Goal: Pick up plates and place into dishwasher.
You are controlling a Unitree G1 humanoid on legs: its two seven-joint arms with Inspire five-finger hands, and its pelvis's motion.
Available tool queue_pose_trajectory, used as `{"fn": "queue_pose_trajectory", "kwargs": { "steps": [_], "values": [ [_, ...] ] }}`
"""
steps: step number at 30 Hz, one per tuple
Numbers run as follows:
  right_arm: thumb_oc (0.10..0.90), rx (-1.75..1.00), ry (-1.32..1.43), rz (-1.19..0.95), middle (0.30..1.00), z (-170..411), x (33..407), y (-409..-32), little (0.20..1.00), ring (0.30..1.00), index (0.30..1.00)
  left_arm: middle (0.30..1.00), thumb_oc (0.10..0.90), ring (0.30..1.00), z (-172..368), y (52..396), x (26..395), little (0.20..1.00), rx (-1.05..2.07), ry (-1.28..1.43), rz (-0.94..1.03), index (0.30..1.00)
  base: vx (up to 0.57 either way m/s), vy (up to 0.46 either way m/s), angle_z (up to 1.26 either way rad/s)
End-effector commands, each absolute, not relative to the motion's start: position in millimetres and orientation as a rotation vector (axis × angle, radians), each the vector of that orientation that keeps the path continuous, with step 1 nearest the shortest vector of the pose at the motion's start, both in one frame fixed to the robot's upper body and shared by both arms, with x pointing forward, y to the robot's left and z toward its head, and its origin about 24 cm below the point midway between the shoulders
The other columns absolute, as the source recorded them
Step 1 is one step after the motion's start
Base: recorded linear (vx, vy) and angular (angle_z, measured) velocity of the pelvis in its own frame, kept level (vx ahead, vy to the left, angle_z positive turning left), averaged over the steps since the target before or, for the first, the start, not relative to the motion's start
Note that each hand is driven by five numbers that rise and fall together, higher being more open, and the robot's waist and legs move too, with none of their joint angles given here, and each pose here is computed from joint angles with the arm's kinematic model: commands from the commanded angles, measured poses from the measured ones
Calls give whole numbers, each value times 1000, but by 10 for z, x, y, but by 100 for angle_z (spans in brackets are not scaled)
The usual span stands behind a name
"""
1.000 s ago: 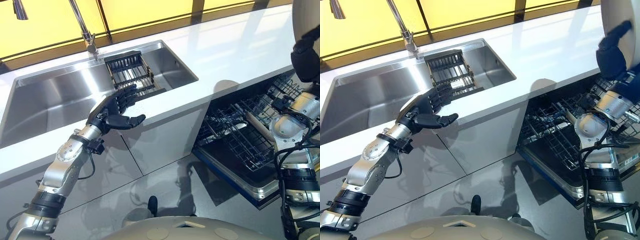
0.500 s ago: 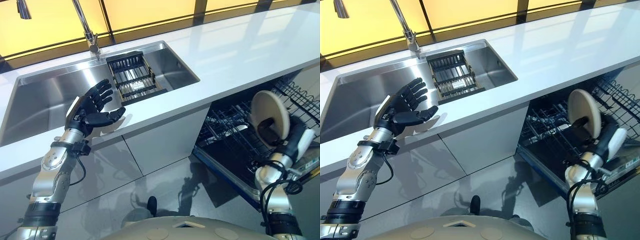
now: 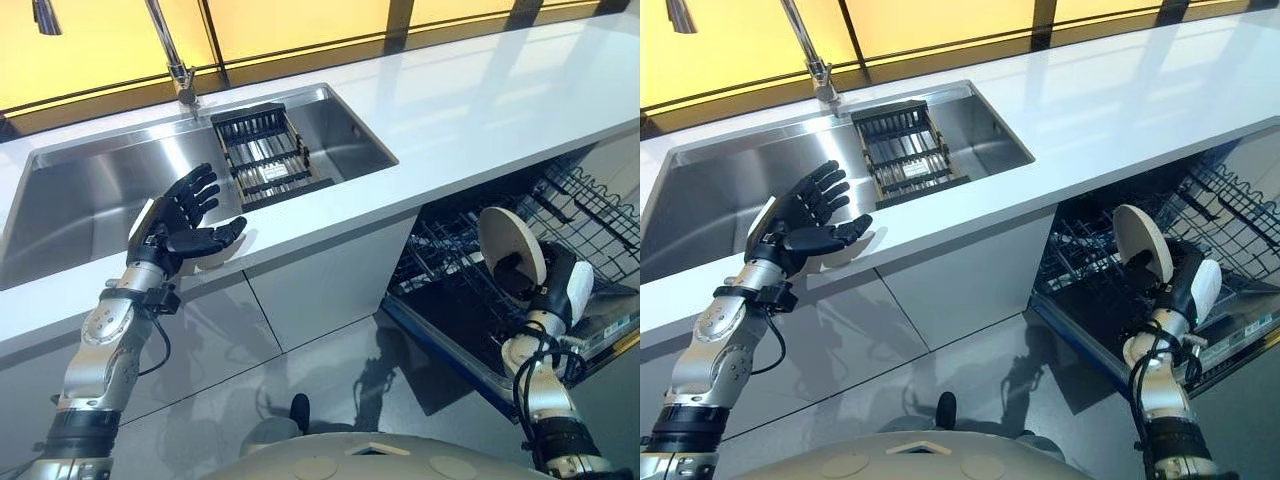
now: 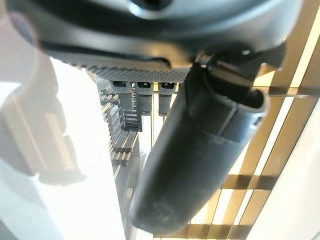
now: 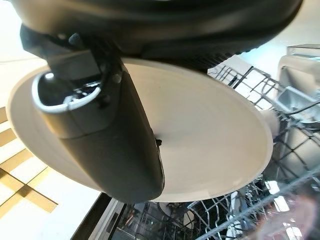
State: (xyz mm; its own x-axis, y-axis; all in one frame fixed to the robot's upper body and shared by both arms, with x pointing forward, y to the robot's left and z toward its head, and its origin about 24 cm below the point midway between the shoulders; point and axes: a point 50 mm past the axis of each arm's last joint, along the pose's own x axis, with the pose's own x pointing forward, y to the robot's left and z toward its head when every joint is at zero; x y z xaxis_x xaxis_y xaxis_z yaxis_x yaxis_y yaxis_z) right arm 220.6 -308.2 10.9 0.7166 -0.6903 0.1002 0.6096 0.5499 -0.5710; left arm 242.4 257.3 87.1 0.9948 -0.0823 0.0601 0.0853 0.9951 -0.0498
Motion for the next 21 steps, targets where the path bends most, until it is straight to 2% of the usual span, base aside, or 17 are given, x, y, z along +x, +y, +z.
{"fn": "queue_pose_trajectory", "kwargs": {
  "steps": [1,6,16,17,18,21],
  "values": [
    [100,-698,-60,-785,300,676,2585,-3246,200,300,300,900,800,900,1407,2495,2607,900,38,-312,-159,900,58,-8,21],
    [100,-744,111,-732,300,504,2625,-3348,200,300,300,900,800,900,1417,2457,2627,900,28,-301,-198,900,46,-3,19],
    [100,-681,697,-580,300,-65,2450,-3598,200,300,300,900,800,900,1465,2340,2727,900,37,-283,-266,900,35,-1,21],
    [295,-645,741,-567,467,-109,2425,-3598,395,467,467,900,800,900,1474,2326,2733,900,39,-282,-270,900,29,7,4],
    [800,-634,749,-569,900,-111,2430,-3586,900,900,900,900,800,900,1472,2318,2738,900,38,-282,-270,900,35,8,7],
    [800,-588,626,-627,900,5,2553,-3484,900,900,900,900,800,900,1449,2297,2741,900,40,-279,-271,900,18,2,5]
  ]
}}
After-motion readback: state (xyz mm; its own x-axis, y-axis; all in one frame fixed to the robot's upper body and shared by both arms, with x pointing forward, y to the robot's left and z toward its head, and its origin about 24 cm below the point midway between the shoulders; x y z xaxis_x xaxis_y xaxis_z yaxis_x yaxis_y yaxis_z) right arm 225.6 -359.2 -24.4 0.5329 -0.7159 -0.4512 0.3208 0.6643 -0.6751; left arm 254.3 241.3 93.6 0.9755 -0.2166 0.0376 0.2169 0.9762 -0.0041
